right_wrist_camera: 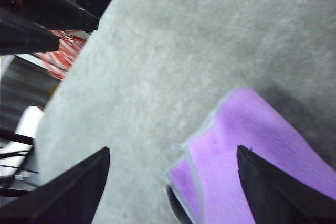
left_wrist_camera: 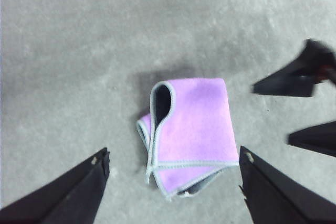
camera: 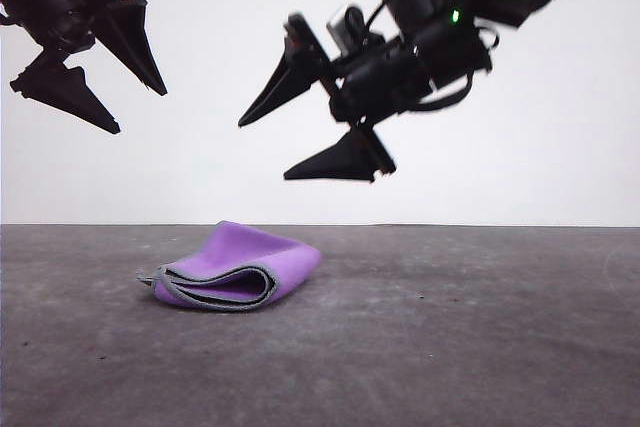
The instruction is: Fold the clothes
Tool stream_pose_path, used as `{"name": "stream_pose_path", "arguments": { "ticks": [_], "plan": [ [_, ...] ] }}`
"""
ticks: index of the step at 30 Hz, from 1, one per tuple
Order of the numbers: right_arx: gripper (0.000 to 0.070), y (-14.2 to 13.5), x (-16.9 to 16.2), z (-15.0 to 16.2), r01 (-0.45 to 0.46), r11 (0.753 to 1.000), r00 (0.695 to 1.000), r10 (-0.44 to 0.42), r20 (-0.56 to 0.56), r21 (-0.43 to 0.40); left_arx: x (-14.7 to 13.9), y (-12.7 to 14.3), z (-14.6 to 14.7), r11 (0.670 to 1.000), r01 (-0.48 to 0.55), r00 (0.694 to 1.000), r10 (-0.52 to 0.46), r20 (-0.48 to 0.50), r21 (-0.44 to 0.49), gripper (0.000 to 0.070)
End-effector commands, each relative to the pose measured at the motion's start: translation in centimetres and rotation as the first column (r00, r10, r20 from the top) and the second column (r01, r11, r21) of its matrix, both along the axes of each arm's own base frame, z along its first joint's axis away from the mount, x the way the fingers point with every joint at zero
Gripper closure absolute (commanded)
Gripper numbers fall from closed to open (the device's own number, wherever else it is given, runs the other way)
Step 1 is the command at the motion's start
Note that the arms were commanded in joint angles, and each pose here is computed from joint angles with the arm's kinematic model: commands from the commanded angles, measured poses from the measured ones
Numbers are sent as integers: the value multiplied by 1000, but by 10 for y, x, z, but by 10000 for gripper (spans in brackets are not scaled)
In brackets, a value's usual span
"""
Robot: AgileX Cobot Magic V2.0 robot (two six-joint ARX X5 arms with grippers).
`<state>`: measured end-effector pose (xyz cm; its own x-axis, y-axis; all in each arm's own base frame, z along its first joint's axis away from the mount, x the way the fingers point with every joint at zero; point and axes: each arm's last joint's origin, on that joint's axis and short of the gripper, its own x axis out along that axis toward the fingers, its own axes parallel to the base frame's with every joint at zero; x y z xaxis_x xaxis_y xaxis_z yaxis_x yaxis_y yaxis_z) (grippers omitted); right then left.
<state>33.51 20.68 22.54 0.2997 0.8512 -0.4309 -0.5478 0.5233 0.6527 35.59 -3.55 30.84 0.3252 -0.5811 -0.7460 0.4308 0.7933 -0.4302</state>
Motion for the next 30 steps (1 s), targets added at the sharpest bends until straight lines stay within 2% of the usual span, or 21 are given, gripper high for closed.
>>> {"name": "stream_pose_path", "arguments": {
  "ticks": [1, 3, 5, 9, 11, 15, 19, 20, 23, 24, 26, 27, 28, 30],
  "plan": [
    [216, -2, -1, 9, 0, 997, 994, 8, 111, -74, -2, 1, 11, 1000, -2, 999, 1, 37, 4, 222],
    [216, -10, -7, 17, 44, 985, 985, -15, 170, -169, -5, 2, 14, 1000, -10, 999, 9, 40, 21, 220],
    [216, -18, -14, 26, 98, 955, 973, -32, 231, -281, -8, 3, 18, 998, -25, 999, 23, 47, 50, 212],
    [209, -34, -29, 45, 216, 860, 938, -51, 342, -463, -17, 5, 26, 992, -58, 997, 52, 59, 111, 210],
    [199, -44, -38, 58, 258, 821, 923, -54, 380, -509, -24, 6, 32, 988, -70, 996, 62, 62, 135, 210],
    [200, -67, -59, 82, 325, 762, 908, -85, 410, -560, -38, 7, 42, 984, -72, 996, 63, 58, 160, 211],
    [211, -94, -73, 95, 400, 654, 897, -136, 421, -642, -51, 8, 53, 983, -78, 995, 66, 78, 165, 214],
    [223, -101, -75, 97, 414, 634, 895, -150, 421, -654, -53, 8, 55, 983, -80, 994, 67, 85, 165, 217],
    [301, -117, -77, 100, 435, 598, 892, -186, 411, -673, -56, 8, 57, 983, -84, 994, 71, 87, 163, 224],
    [352, -123, -77, 100, 440, 588, 892, -196, 408, -678, -57, 8, 57, 983, -83, 994, 71, 80, 163, 228],
    [518, -131, -75, 99, 447, 571, 891, -213, 402, -688, -58, 9, 56, 983, -80, 995, 70, 65, 166, 243],
    [604, -135, -74, 99, 449, 564, 891, -220, 398, -693, -58, 9, 56, 983, -77, 996, 68, 59, 167, 273],
    [673, -138, -74, 98, 447, 557, 892, -221, 394, -700, -59, 8, 56, 983, -69, 996, 59, 61, 171, 401],
    [700, -143, -73, 98, 442, 561, 895, -222, 387, -700, -59, 9, 56, 983, -58, 997, 47, 66, 177, 700]
  ]
}}
